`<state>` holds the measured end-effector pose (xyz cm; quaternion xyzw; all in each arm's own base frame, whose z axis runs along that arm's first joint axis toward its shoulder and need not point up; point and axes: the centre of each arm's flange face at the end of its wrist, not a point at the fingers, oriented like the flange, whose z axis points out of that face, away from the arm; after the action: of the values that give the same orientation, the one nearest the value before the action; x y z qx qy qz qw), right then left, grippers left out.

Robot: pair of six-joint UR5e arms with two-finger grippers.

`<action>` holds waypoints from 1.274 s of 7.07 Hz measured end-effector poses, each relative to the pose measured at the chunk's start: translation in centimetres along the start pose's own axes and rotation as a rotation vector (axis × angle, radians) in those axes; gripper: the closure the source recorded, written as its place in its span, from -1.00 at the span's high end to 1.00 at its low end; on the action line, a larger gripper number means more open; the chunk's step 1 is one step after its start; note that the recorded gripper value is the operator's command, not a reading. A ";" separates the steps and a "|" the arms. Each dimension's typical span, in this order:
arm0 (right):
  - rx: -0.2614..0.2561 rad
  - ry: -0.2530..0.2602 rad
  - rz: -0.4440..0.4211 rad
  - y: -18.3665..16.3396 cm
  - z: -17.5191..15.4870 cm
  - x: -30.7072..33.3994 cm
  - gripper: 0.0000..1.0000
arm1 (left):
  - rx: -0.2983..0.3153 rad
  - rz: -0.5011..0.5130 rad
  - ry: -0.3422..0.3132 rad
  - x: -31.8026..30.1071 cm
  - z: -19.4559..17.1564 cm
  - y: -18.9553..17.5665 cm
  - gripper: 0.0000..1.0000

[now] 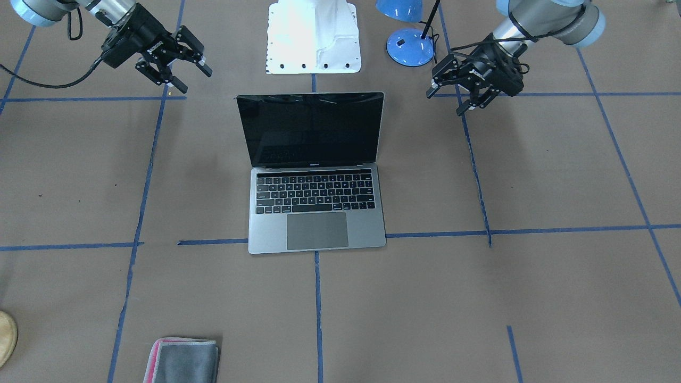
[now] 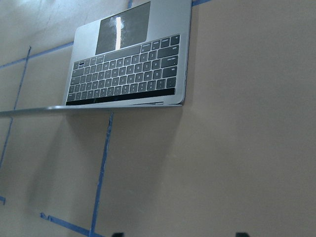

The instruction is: Close laptop

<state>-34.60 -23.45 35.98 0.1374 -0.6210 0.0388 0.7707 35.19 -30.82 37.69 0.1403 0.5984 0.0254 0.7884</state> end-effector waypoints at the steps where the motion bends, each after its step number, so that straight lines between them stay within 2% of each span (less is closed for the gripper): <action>1: 0.038 -0.004 0.007 1.9 0.9 -1.0 -0.98 | 0.018 -0.005 0.006 1.4 1.1 1.3 -0.93; 4: 0.138 -0.035 0.026 4.5 3.1 -4.4 -1.00 | 0.049 0.013 0.071 6.4 3.5 2.8 -1.00; 6: 0.180 -0.029 0.079 4.2 4.6 -6.8 -1.00 | 0.051 -0.008 0.113 8.9 4.4 2.4 -1.00; 9: 0.256 -0.017 0.098 2.4 5.2 -8.2 -1.00 | 0.060 -0.060 0.163 11.7 4.6 1.6 -1.00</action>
<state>-41.91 -21.55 29.42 0.2044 -0.6235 0.1541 0.7387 43.09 -27.71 28.26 0.1432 0.6651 -0.0048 0.7329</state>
